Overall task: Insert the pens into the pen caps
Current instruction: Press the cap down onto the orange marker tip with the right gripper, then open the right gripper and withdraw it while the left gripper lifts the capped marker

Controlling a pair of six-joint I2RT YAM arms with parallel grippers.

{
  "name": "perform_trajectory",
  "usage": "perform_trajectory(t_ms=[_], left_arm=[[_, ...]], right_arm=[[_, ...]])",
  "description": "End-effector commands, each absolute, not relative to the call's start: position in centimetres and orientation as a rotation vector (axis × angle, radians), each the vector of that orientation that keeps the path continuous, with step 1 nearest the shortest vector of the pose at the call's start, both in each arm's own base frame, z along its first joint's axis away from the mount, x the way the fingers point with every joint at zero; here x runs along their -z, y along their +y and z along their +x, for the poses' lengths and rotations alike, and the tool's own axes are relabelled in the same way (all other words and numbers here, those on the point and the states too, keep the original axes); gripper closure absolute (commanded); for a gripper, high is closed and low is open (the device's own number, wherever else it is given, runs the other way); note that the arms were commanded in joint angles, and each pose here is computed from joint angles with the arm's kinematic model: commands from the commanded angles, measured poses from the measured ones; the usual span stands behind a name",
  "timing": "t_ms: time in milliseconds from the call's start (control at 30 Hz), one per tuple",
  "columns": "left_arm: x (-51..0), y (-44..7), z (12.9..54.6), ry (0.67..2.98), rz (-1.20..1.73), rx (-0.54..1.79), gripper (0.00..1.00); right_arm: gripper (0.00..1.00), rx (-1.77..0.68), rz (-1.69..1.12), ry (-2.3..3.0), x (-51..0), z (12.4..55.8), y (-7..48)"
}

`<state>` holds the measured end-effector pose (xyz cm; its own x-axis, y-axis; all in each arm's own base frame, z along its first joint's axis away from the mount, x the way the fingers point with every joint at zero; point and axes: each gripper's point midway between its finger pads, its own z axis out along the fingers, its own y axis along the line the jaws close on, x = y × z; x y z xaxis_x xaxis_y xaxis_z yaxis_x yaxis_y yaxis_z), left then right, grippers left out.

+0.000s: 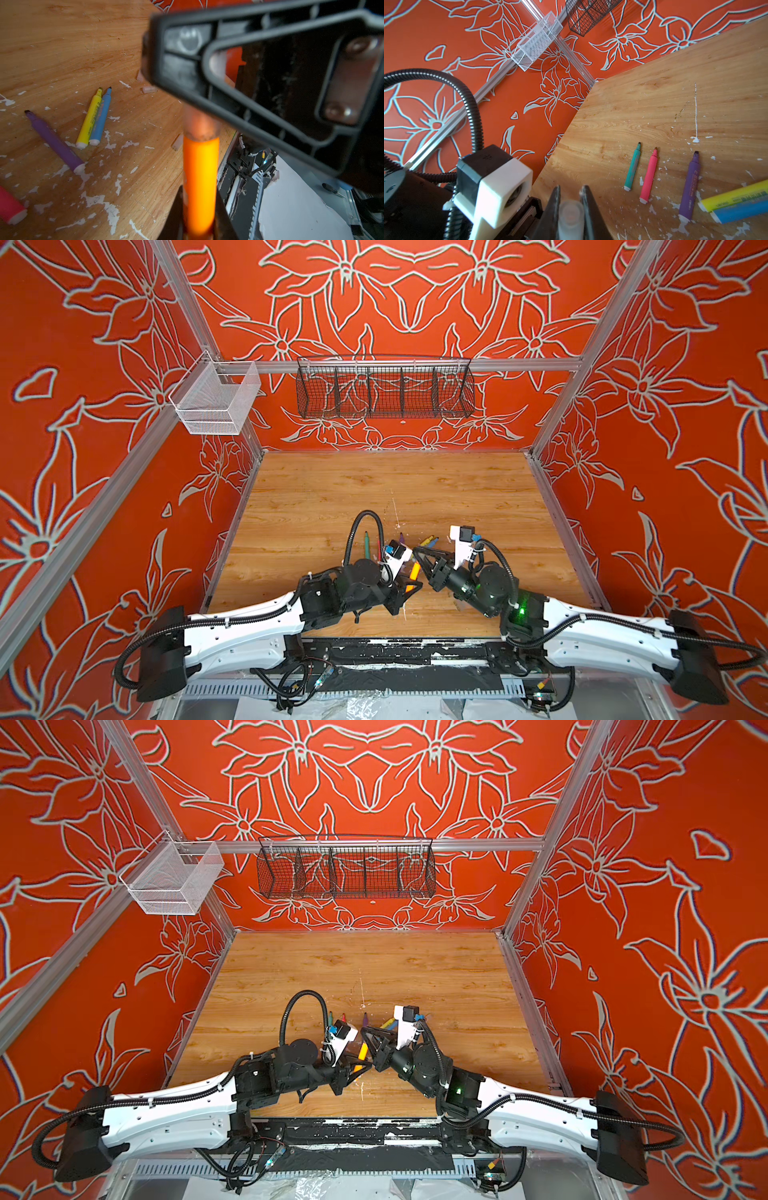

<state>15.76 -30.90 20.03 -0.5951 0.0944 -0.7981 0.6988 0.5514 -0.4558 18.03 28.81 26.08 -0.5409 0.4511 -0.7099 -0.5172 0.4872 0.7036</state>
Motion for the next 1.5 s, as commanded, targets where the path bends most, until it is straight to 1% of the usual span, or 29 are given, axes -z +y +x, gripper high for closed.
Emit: perform_trajectory(t_ms=[0,100,300,467,600,767,967,1167,1467], left_arm=[[-26.9,-30.5,19.3,1.841,0.466,1.037,1.00],[-29.1,-29.5,20.6,1.794,0.417,1.037,1.00],[-33.6,-29.4,21.2,1.683,0.447,1.006,1.00],[-36.3,-29.3,22.2,1.616,0.425,0.967,1.00],[-38.1,-29.1,22.2,1.568,0.421,0.970,1.00],[-39.0,-28.6,21.7,1.542,0.424,0.981,1.00],[-38.6,-28.6,21.8,1.519,0.413,0.994,1.00],[-40.1,-27.8,21.5,1.469,0.412,1.012,1.00],[-41.2,-26.1,22.4,1.388,0.385,1.054,1.00]], right_arm=[[1.00,-1.256,-0.176,1.873,-22.1,16.0,30.4],[1.00,-1.230,-0.198,1.909,-20.6,15.6,30.5],[1.00,-1.216,-0.279,1.946,-18.9,14.4,31.0],[1.00,-1.210,-0.336,1.917,-18.3,13.6,31.1],[1.00,-1.194,-0.387,1.922,-17.7,13.0,31.3],[1.00,-1.171,-0.379,1.921,-16.4,13.1,30.8],[1.00,-1.181,-0.494,1.886,-16.6,11.7,32.5],[1.00,-1.137,-0.529,1.882,-15.7,11.2,32.9],[1.00,-1.157,-0.609,1.839,-15.7,10.1,33.6]])
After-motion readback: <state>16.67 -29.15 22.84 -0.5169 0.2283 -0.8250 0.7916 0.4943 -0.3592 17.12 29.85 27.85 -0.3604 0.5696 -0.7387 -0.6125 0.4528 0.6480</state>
